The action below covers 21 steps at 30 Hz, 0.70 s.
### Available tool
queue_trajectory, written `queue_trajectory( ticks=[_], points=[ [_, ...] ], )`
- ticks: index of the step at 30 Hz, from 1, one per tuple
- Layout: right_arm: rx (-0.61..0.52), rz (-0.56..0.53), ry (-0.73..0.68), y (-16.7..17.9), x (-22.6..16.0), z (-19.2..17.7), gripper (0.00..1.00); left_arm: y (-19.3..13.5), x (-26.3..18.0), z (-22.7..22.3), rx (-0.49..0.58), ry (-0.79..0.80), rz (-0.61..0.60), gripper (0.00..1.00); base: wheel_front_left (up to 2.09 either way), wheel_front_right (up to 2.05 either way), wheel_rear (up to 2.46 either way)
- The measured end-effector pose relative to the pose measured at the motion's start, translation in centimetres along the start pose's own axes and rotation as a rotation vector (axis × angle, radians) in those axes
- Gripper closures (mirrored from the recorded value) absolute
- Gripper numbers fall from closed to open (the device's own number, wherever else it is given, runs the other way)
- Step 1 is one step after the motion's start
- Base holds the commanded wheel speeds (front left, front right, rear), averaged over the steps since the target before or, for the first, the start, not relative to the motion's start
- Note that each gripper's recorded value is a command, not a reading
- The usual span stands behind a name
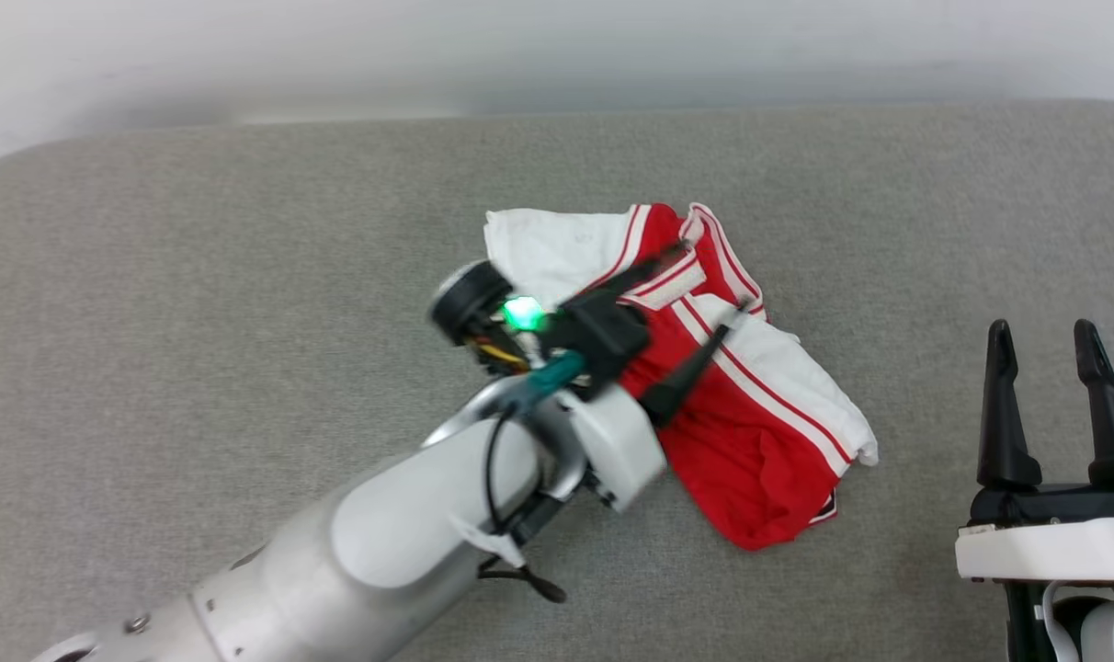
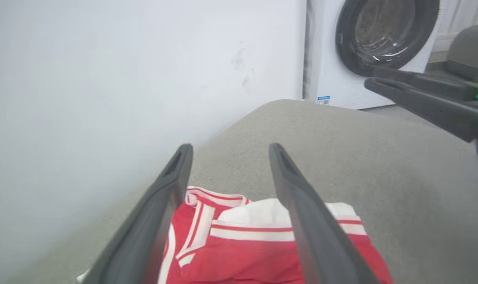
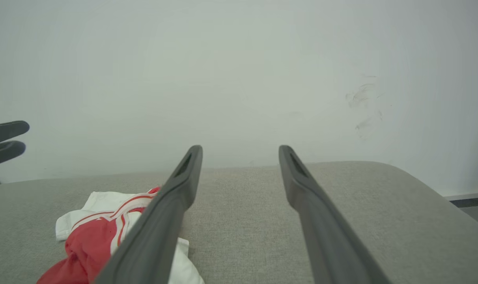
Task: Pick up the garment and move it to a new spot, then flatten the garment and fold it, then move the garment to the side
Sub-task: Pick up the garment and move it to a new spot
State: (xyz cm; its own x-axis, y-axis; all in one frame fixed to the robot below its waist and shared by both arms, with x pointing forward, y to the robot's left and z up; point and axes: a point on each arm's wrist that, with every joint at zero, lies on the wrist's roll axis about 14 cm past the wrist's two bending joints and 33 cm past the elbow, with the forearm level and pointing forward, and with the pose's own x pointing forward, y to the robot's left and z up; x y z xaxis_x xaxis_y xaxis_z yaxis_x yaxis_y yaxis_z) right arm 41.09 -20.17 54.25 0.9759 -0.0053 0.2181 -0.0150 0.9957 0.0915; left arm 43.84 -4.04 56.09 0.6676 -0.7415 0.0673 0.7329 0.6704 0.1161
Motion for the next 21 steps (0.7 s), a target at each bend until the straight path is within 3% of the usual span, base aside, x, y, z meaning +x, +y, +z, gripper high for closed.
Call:
queue_trajectory(
  ticks=[12,21],
  points=[
    [0.013,0.038,-0.019,1.4,-0.7,1.0,0.0,10.5,-9.9,2.8,0.117,-0.118,0.598,0.0,0.0,0.0,0.0],
    [0.019,0.059,-0.021,2.1,-1.6,1.4,0.0,11.6,-17.1,1.8,0.111,-0.107,0.813,0.0,0.0,0.0,0.0]
  ],
)
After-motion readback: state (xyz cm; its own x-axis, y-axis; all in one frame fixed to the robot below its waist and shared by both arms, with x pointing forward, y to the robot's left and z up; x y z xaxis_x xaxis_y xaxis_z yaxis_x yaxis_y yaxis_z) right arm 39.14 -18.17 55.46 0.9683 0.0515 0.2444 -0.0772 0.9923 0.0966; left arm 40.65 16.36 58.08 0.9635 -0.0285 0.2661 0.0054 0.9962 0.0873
